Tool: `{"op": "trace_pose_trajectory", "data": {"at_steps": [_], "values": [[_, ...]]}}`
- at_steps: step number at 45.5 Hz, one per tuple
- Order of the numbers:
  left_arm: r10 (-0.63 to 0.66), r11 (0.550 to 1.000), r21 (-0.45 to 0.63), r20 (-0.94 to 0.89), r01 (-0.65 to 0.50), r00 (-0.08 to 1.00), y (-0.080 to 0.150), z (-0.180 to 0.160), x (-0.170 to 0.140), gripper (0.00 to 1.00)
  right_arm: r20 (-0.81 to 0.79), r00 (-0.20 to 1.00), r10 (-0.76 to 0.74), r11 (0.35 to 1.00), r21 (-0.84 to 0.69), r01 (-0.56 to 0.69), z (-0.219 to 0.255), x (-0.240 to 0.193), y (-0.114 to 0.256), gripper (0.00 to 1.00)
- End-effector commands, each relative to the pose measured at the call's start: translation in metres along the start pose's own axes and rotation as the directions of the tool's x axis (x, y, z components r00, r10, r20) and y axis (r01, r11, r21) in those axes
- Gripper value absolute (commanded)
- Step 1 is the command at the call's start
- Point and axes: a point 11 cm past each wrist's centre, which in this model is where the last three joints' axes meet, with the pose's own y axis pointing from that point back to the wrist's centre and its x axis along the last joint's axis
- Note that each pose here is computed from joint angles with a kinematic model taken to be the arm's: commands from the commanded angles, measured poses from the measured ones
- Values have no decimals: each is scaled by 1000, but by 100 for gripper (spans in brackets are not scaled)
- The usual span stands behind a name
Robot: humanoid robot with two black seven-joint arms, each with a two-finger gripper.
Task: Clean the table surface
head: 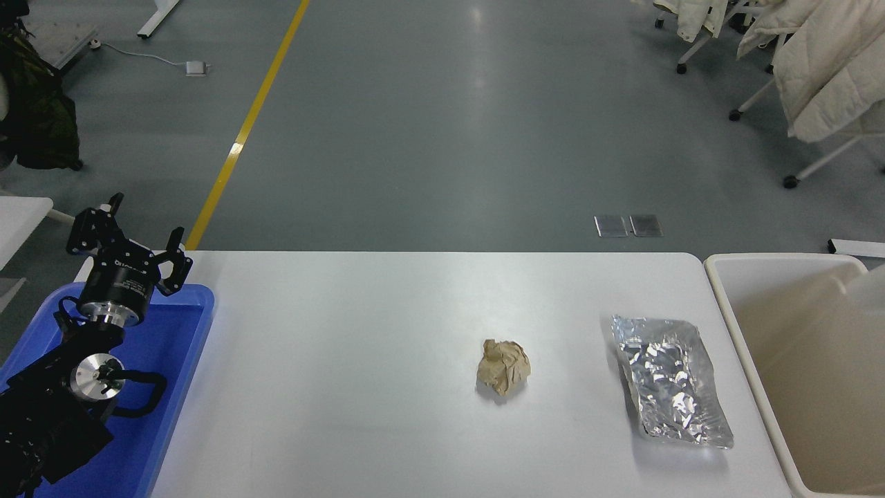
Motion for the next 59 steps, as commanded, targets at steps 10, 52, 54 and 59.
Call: {"op": "trace_pose_trajectory", "data": {"at_steps": [10,52,54,59], "values": [[-1,1000,0,-1,1,1000,0,0,0,100,35,977,211,972,-110,-206,12,-98,-58,0],[1,1000,0,0,-1,1000,0,0,0,100,192,941,279,958,-125,-258,3,-154,-69,0],[1,1000,0,0,-1,1000,0,0,0,100,197,939,282,957,-125,-261,3,-153,-69,0],[1,1000,0,0,-1,1000,0,0,0,100,198,939,281,957,-126,-260,3,-154,-69,0]]}}
